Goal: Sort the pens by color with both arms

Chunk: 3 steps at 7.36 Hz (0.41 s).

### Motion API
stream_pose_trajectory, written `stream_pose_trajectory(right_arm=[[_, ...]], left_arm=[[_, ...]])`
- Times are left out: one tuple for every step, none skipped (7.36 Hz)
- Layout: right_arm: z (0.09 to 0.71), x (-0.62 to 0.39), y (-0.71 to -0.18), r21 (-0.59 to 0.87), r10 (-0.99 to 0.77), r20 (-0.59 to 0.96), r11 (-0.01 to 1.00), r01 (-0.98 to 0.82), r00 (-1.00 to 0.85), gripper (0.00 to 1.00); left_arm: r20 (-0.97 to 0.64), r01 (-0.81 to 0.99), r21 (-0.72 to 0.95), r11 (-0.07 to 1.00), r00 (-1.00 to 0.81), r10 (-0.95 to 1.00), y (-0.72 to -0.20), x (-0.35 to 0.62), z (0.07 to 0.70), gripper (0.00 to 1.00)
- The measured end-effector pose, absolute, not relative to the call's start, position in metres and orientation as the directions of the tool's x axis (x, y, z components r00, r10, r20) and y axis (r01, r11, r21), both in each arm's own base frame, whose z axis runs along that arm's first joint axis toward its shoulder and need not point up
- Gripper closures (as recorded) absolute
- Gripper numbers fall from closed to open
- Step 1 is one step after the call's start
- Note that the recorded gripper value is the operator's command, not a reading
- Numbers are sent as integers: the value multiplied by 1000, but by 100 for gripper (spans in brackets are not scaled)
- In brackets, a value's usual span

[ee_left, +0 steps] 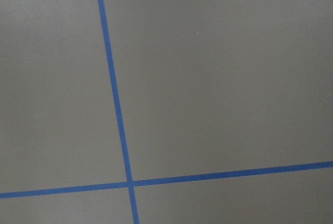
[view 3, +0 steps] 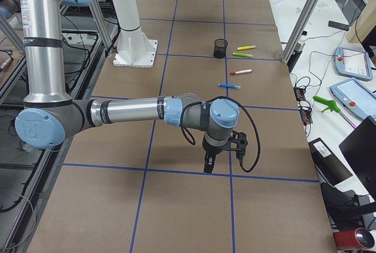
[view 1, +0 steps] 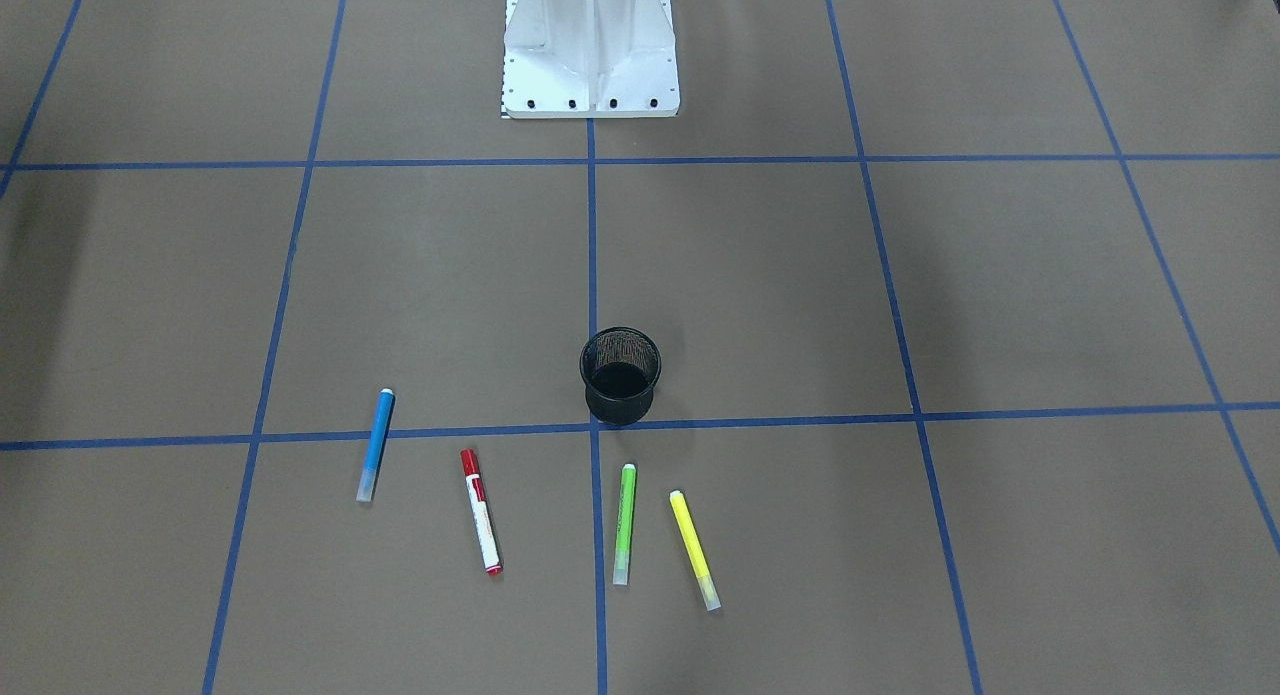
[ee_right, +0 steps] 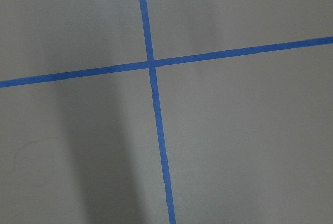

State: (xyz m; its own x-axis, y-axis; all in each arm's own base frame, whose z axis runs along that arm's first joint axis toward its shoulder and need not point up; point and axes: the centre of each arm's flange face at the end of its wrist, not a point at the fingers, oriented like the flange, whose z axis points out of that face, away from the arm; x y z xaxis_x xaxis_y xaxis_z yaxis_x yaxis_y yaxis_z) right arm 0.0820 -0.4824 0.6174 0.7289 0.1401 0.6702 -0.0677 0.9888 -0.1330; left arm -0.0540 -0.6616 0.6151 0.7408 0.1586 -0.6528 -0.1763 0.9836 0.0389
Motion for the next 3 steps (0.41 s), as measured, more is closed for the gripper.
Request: stream_pose_trajectory(right_arm=[[617,82,-482,-132,140,670,989,-68,729,0],[617,82,-483,-131,139,670,989,-68,729,0],[617,82,-482,-132,139,670,989,-68,729,0]], left_arm=[[-653,-178,41,983,740,161,-650,-62,633,0],[-654,-178,42,983,739,162,-643,-65,643,0],[-654,-178,44,983,739,163,-640,-67,647,0]])
